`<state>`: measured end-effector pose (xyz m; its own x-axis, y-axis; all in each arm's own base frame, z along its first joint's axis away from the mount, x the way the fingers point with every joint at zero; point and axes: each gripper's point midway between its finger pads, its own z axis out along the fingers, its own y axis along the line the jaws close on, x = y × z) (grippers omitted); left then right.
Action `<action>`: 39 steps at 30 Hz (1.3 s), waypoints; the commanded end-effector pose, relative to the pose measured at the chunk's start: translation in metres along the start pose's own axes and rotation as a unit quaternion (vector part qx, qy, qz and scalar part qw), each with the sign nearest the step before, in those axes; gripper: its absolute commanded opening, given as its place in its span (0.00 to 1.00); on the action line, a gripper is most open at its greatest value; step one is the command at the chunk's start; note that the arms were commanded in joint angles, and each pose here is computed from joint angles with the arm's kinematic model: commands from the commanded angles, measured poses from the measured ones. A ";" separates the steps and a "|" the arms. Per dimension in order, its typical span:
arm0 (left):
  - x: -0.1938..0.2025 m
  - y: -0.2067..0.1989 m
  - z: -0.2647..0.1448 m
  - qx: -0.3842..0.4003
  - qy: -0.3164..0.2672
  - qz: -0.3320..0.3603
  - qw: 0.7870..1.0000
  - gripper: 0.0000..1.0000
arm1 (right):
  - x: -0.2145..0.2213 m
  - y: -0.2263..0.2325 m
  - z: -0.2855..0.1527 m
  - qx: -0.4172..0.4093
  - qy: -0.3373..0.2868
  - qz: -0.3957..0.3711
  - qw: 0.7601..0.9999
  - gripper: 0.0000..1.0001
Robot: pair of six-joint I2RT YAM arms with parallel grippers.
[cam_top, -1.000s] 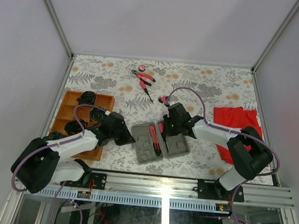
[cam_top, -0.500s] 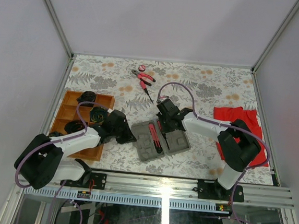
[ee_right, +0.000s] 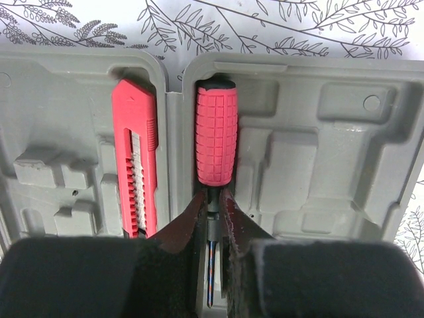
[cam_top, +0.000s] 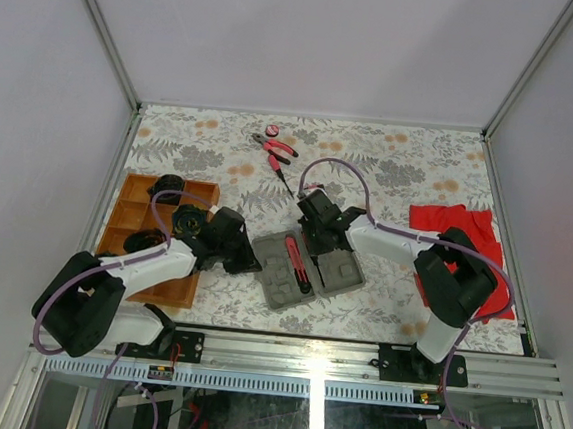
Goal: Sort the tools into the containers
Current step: Place the screwdriver in the storage box.
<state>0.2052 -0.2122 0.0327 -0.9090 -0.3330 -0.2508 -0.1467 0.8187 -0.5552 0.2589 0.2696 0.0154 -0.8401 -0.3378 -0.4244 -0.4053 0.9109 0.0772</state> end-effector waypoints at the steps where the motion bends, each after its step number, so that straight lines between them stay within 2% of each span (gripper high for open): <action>1: -0.009 -0.003 0.006 -0.006 -0.014 0.021 1.000 0.00 | 0.102 0.005 0.018 -0.009 0.152 -0.012 0.988 0.00; 3: -0.013 -0.002 0.005 -0.012 -0.019 0.024 0.999 0.00 | 0.088 0.010 0.007 -0.020 0.127 -0.008 0.992 0.02; 7: -0.022 0.003 0.002 -0.030 -0.031 0.030 0.999 0.00 | 0.055 0.021 -0.018 -0.046 0.063 0.002 0.997 0.17; 11: -0.028 0.004 -0.001 -0.033 -0.035 0.028 0.998 0.00 | 0.004 0.022 -0.049 -0.050 -0.051 0.013 0.997 0.32; 12: -0.028 0.005 -0.002 -0.035 -0.035 0.028 0.998 0.02 | -0.007 0.019 -0.056 -0.046 -0.076 0.015 0.996 0.34; 14: -0.029 0.005 -0.004 -0.033 -0.037 0.027 0.998 0.14 | -0.028 0.012 -0.069 -0.032 -0.119 0.019 0.992 0.40; 17: -0.030 0.003 -0.009 -0.026 -0.046 0.025 0.998 0.26 | -0.050 0.008 -0.082 -0.023 -0.158 0.017 0.987 0.44; 26: -0.040 -0.003 -0.039 -0.010 -0.095 0.027 0.995 0.47 | -0.105 -0.006 -0.086 -0.014 -0.221 0.025 0.975 0.54; 30: -0.051 -0.009 -0.061 -0.003 -0.134 0.039 0.990 0.52 | -0.130 0.001 -0.066 -0.016 -0.216 -0.010 0.976 0.66; 34: -0.059 -0.001 -0.081 -0.031 -0.163 0.046 0.985 0.56 | -0.155 0.013 -0.038 -0.032 -0.207 -0.046 0.977 0.67; 39: -0.063 0.005 -0.104 -0.049 -0.188 0.048 0.980 0.58 | -0.197 0.016 -0.010 -0.038 -0.227 -0.071 0.971 0.67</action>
<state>0.2206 -0.1600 0.1130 -0.7572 -0.3877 -0.5257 -0.0940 0.8611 -0.4996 0.3718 0.3267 0.0872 -0.6319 -0.2994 -0.7149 -0.4881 0.8702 0.0669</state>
